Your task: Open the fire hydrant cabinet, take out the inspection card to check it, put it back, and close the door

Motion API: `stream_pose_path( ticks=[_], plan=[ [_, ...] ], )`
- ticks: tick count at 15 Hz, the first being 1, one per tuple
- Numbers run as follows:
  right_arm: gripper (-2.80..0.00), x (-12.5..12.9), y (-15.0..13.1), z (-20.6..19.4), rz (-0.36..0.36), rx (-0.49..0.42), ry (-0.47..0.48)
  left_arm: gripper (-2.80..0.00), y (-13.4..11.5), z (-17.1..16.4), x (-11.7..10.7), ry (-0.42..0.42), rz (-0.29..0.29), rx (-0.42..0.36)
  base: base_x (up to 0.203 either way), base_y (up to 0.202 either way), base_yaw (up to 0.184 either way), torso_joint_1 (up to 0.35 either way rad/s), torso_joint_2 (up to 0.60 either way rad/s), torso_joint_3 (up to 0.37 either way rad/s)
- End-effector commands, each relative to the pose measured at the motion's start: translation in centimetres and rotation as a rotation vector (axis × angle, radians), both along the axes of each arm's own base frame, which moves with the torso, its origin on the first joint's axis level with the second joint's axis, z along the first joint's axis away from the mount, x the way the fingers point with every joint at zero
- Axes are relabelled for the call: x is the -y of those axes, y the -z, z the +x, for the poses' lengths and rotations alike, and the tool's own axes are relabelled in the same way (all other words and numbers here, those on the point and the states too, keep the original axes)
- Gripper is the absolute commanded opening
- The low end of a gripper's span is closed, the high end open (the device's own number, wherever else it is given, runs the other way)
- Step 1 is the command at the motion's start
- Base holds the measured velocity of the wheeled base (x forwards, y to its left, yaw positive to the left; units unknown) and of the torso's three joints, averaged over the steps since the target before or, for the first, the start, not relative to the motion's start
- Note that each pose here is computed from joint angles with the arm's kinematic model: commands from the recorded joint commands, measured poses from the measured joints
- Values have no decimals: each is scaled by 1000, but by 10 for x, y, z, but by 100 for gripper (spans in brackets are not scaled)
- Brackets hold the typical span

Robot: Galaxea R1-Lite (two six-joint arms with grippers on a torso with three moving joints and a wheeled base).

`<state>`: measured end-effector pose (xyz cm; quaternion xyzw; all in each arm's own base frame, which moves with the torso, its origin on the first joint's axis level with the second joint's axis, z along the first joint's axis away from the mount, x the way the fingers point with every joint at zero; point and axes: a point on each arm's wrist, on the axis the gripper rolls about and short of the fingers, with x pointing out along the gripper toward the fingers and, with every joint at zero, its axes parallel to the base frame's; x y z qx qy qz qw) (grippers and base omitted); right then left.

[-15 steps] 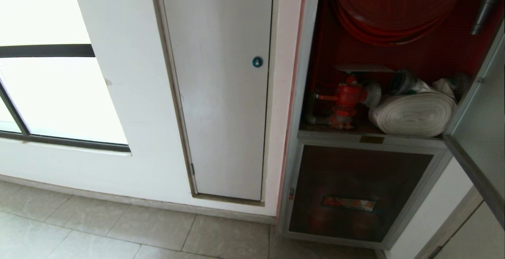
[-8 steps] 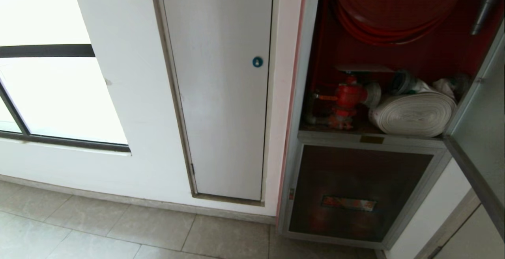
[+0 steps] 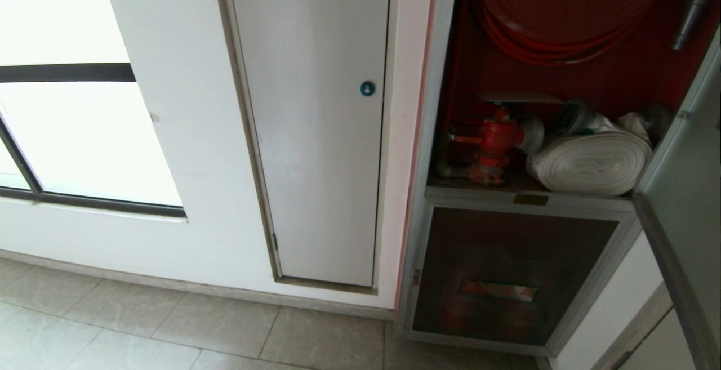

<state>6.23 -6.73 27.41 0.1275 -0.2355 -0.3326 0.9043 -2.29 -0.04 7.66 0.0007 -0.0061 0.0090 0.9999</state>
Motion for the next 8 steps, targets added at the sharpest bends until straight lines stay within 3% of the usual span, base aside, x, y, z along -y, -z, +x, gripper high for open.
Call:
stream_pose_path(
  ticks=[1,8],
  plan=[
    [-280,-6,0,2,-3,-5,-74,-280,1,0,0,-2,0,-6,0,0,0,0,0,0],
    [-280,-4,-5,32,48,-127,-382,-280,1,0,0,0,0,-6,0,0,0,0,0,0]
  ],
)
